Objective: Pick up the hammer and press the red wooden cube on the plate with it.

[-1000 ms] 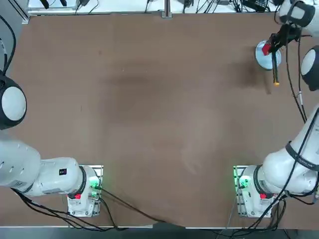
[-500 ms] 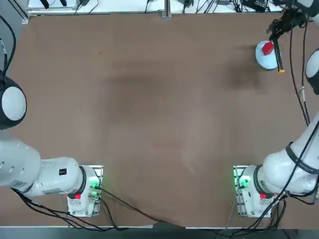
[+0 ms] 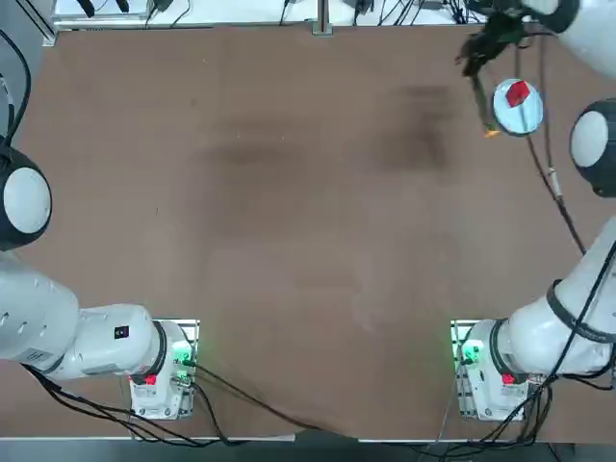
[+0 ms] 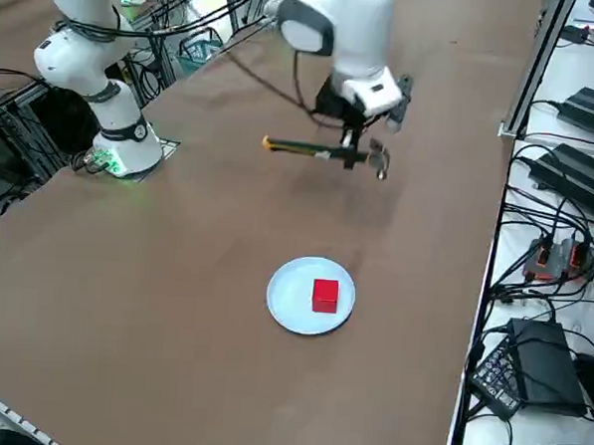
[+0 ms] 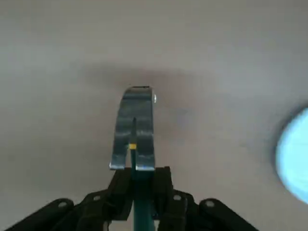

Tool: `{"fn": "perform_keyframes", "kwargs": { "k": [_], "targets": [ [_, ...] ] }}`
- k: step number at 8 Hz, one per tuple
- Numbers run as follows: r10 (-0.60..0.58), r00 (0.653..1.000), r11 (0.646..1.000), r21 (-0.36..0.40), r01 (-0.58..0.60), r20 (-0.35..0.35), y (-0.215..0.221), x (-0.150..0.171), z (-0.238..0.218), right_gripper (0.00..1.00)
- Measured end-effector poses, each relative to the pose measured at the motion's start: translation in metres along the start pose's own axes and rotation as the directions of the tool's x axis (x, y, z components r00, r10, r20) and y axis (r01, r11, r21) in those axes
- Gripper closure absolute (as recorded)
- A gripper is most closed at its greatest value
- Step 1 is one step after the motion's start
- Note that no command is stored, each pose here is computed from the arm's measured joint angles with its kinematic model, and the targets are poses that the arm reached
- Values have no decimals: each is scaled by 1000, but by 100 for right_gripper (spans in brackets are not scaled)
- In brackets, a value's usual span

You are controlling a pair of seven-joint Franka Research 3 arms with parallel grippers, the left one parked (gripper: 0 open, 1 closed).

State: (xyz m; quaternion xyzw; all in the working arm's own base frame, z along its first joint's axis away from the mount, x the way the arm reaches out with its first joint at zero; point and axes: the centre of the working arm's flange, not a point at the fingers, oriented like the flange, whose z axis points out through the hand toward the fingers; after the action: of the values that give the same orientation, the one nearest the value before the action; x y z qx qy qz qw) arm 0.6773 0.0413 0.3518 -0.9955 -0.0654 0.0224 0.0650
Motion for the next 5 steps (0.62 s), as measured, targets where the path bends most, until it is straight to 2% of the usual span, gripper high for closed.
{"fn": "perform_keyframes", "kwargs": {
  "k": [3, 5],
  "targets": [
    [75, 994, 997, -11, -76, -75, -113, -4, 58, 79],
    [90, 993, 996, -18, -92, -80, -143, -15, 97, 79]
  ]
}}
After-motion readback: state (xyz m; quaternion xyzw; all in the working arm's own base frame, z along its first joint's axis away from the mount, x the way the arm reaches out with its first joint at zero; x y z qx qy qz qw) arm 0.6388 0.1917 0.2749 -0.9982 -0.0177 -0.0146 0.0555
